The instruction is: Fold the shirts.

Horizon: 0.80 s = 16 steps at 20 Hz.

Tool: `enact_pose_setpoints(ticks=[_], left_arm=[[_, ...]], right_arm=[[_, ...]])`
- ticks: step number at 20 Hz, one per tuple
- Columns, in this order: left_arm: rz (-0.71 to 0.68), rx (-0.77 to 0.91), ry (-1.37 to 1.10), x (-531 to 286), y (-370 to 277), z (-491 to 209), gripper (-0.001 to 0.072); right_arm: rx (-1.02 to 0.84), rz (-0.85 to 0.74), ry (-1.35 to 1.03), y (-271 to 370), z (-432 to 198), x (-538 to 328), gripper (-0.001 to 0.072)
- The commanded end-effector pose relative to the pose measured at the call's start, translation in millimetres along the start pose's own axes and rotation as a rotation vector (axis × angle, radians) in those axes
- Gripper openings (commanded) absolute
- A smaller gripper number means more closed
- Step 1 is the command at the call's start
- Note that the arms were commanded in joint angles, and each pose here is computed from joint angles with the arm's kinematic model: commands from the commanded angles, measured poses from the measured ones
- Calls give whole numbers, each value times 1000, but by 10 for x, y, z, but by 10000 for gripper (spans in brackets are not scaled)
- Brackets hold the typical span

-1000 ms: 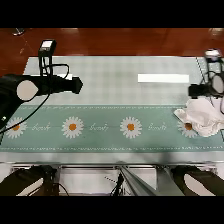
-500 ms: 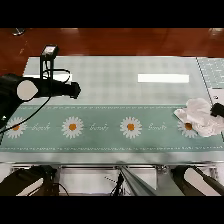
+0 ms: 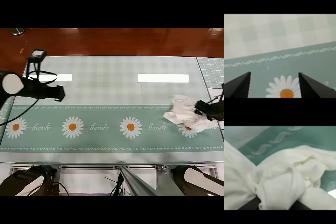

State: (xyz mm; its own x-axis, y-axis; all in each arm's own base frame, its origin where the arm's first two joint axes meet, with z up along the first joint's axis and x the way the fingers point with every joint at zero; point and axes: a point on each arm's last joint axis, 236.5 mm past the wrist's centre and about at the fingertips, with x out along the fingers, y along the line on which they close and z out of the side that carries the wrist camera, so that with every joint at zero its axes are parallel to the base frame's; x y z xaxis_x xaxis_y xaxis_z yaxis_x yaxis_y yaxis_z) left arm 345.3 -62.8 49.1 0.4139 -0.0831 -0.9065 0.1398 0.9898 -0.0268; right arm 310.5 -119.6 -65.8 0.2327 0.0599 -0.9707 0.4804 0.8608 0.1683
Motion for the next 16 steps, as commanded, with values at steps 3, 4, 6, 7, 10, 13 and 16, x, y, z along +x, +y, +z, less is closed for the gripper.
enact_pose_setpoints(ticks=[3, 4, 6, 7, 10, 13, 16], left_arm=[[-165, -189, 79, -160, 26, -447, 701], [-223, -191, 59, -172, -123, -503, 701], [-291, -200, 22, -185, -327, -628, 701], [-298, -207, 11, -176, -363, -694, 701], [-299, -242, 28, -88, -382, -886, 701], [-299, -244, 45, -43, -385, -947, 701], [-299, -245, 44, -43, -385, -946, 701]], right_arm=[[-270, 220, -473, 1346, 925, -1734, 34], [-328, 254, -581, 1595, 983, -2229, 34], [-420, 326, -760, 1984, 914, -3092, 34], [-456, 361, -830, 2132, 823, -3447, 34], [-565, 485, -970, 2526, 433, -4259, 34], [-653, 571, -990, 2802, 114, -4542, 34], [-738, 620, -884, 3044, -180, -4363, 34]])
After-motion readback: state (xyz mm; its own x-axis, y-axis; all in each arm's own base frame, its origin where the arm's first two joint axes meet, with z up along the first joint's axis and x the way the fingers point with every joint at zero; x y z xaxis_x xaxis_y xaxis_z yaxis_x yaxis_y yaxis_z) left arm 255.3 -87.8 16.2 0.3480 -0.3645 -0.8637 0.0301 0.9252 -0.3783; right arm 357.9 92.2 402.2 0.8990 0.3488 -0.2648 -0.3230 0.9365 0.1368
